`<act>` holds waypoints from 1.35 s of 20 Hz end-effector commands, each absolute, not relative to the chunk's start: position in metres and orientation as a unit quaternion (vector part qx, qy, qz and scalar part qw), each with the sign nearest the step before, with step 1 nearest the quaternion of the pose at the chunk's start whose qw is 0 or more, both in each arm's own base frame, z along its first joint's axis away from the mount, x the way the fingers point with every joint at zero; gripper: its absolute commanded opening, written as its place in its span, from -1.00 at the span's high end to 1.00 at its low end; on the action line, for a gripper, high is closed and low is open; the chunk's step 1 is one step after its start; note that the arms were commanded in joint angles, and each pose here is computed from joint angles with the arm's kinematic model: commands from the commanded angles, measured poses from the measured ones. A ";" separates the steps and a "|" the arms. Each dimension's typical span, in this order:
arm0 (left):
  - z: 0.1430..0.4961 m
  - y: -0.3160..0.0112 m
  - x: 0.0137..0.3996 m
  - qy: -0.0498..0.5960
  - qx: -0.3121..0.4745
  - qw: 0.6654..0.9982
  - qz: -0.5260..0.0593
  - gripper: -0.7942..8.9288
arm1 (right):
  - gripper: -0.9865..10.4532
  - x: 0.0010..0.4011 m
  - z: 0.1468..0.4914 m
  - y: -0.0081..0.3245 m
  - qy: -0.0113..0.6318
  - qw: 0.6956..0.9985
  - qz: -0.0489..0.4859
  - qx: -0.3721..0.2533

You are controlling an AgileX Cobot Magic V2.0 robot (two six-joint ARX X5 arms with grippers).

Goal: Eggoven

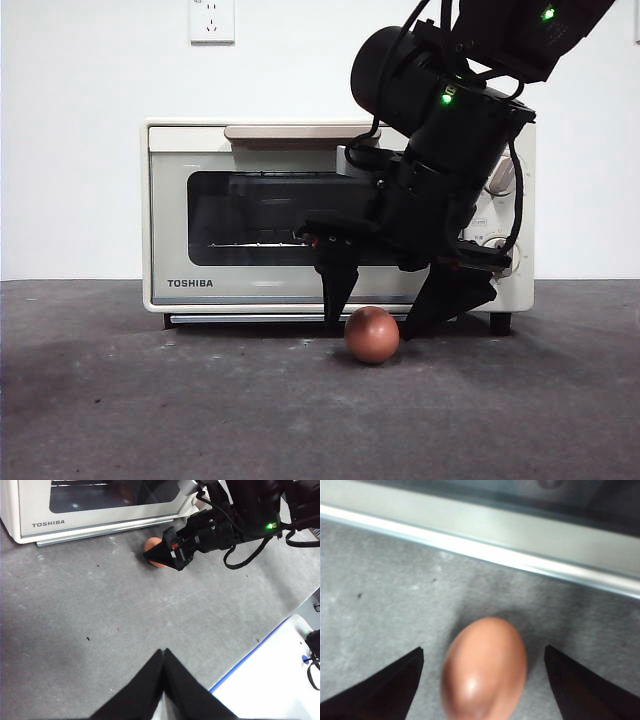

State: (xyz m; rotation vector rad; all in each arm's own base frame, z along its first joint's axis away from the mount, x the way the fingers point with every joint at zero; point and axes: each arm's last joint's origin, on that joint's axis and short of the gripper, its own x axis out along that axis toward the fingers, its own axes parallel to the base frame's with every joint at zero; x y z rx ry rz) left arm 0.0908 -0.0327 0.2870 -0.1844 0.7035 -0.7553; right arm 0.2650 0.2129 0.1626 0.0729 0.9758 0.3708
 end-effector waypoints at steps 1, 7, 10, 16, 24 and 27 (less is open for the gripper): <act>0.294 -0.033 0.092 0.320 -0.082 0.870 -0.366 0.82 | 0.15 0.269 0.156 0.220 0.468 0.866 0.176 0.032; 0.294 -0.033 0.092 0.319 -0.082 0.870 -0.366 0.82 | 0.23 0.270 0.152 0.220 0.466 0.869 0.165 0.027; 0.294 -0.033 0.092 0.319 -0.082 0.870 -0.366 0.82 | 0.43 0.271 0.152 0.220 0.464 0.871 0.159 0.026; 0.294 -0.033 0.092 0.319 -0.082 0.870 -0.366 0.82 | 0.70 0.271 0.150 0.220 0.466 0.870 0.158 0.025; 0.296 -0.034 0.096 0.307 -0.079 0.874 -0.367 0.82 | 0.82 0.267 0.165 0.218 0.455 0.875 0.166 0.027; 0.298 -0.035 0.103 0.298 -0.088 0.878 -0.365 0.82 | 0.82 0.254 0.188 0.217 0.444 0.877 0.183 0.021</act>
